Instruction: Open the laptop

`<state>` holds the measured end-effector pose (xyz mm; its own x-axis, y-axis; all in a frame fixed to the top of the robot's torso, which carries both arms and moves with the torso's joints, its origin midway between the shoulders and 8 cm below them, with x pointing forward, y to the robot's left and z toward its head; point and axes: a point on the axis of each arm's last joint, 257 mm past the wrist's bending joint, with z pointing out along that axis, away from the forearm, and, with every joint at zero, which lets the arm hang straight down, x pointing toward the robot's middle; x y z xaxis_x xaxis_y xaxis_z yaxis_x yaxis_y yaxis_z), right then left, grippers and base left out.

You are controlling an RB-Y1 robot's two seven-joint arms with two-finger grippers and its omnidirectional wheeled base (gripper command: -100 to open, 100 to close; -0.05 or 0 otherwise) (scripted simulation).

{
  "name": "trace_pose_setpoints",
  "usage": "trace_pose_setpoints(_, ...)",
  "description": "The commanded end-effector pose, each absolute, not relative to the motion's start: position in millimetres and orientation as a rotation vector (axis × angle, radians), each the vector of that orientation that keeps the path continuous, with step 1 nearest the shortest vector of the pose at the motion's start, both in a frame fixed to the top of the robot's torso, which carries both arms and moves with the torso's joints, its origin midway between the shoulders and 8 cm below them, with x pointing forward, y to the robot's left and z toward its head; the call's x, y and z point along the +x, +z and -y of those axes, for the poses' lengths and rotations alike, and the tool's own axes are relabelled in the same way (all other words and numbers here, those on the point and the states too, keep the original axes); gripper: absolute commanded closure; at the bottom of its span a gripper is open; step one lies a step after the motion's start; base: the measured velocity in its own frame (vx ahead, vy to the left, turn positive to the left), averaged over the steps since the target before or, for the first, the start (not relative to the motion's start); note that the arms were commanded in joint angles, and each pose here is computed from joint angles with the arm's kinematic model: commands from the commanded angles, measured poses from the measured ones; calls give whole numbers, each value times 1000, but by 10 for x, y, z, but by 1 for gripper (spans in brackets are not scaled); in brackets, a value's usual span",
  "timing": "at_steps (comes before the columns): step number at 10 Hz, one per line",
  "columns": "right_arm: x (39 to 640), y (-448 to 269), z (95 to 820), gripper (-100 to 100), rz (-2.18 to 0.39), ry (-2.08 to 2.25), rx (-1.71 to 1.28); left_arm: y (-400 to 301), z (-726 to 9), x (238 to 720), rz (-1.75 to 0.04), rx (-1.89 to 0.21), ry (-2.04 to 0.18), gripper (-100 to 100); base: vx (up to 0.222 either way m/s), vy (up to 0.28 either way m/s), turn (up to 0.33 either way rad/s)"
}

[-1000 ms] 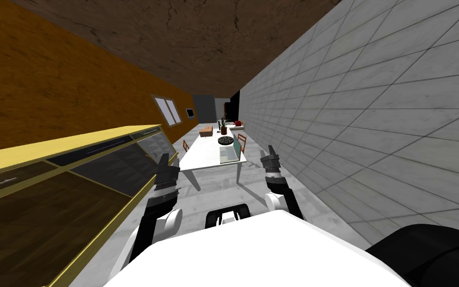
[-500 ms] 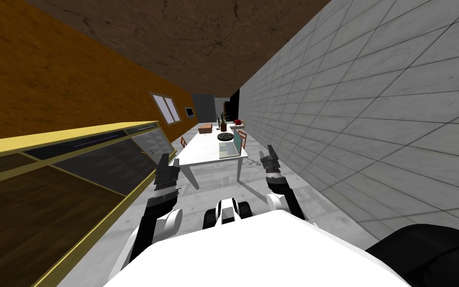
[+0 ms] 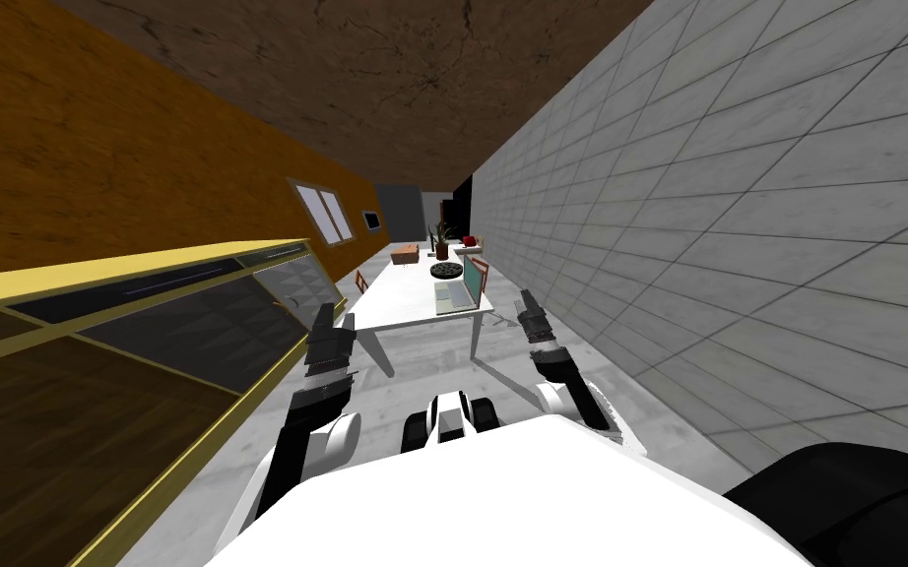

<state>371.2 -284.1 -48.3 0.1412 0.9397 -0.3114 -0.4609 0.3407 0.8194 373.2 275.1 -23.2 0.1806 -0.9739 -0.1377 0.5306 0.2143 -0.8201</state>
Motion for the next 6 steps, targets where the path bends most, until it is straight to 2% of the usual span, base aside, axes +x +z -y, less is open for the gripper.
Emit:
trace_pose_setpoints(1, 3749, -603, 2890, -100, -1047, 972, 521, -232, -2751, 3732, -771, -714, -1201, 0, 59, 77, -56)
trace_pose_setpoints(6, 3836, -831, 3083, -100, -1220, 662, 283, -232, -2751, 3732, -771, -714, -1201, 0, 56, 85, -74)
